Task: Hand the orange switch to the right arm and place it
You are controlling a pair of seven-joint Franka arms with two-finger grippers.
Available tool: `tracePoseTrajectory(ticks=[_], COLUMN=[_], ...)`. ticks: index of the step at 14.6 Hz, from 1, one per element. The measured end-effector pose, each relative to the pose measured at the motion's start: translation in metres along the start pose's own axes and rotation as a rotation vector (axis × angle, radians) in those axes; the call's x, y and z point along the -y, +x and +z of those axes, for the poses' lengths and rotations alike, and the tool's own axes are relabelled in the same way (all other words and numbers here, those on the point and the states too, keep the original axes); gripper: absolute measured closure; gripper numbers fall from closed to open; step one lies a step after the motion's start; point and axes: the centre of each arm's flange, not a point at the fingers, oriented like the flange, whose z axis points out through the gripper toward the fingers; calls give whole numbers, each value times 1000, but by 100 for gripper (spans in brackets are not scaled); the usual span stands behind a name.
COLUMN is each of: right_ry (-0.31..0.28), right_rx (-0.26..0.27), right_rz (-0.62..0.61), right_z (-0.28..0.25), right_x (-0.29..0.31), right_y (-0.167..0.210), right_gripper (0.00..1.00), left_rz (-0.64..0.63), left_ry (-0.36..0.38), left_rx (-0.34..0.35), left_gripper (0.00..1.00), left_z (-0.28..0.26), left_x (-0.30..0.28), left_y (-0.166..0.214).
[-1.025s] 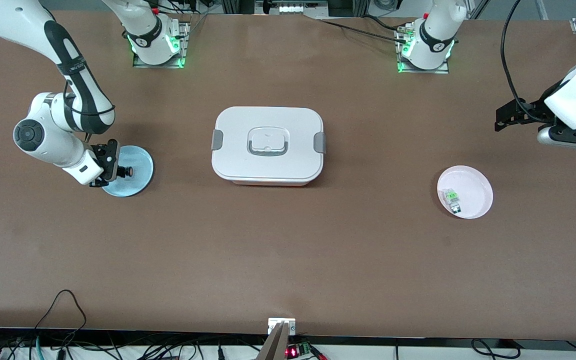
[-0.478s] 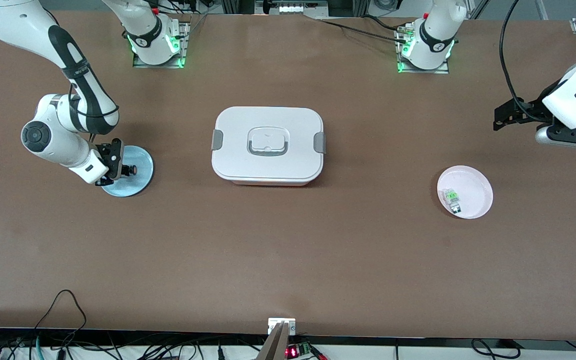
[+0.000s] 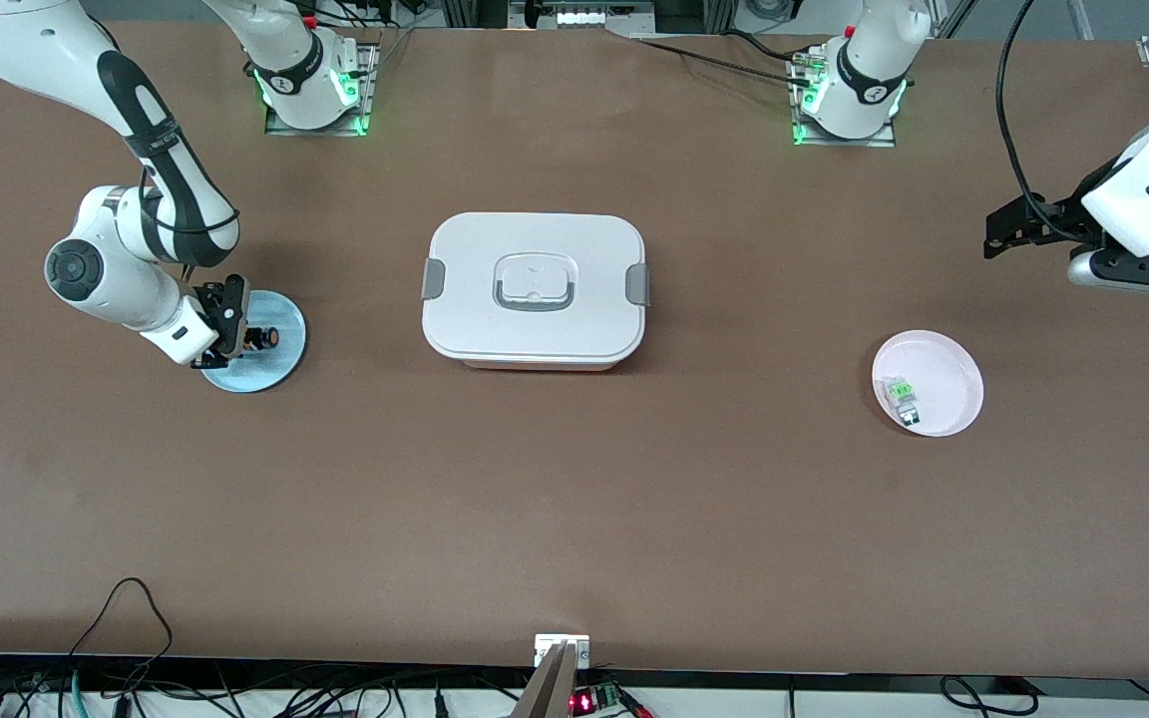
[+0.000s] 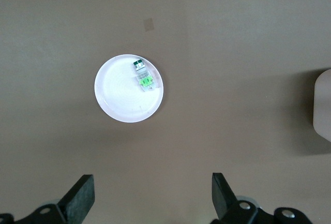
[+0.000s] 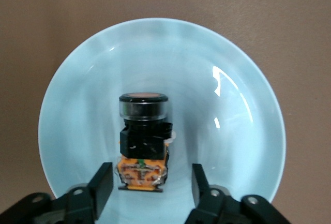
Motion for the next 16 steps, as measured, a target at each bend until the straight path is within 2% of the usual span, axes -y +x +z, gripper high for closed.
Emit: tracePoseTrajectory(ticks=[1, 2, 3, 6, 9, 12, 16], right_ry=[-2, 1, 9, 37, 43, 24, -23], right_rx=[-6, -14, -24, -73, -115, -162, -190], right_rz=[19, 42, 63, 144, 295, 463, 721], right_z=[-5, -13, -23, -76, -151, -215, -267], right_x=[-1, -3, -6, -30, -56, -71, -74], right_y=[0, -1, -1, 0, 9, 38, 89], right_gripper=[21, 7, 0, 0, 0, 0, 0], left_rz=[1, 2, 3, 5, 5, 5, 4], left_ry=[0, 0, 0, 0, 0, 0, 0], left_rx=[0, 0, 0, 0, 1, 4, 6], left_gripper=[0, 0, 0, 0, 0, 0, 0], left_z=[0, 0, 0, 0, 0, 0, 0], left_x=[0, -1, -2, -3, -3, -3, -3], left_y=[0, 0, 0, 0, 0, 0, -1])
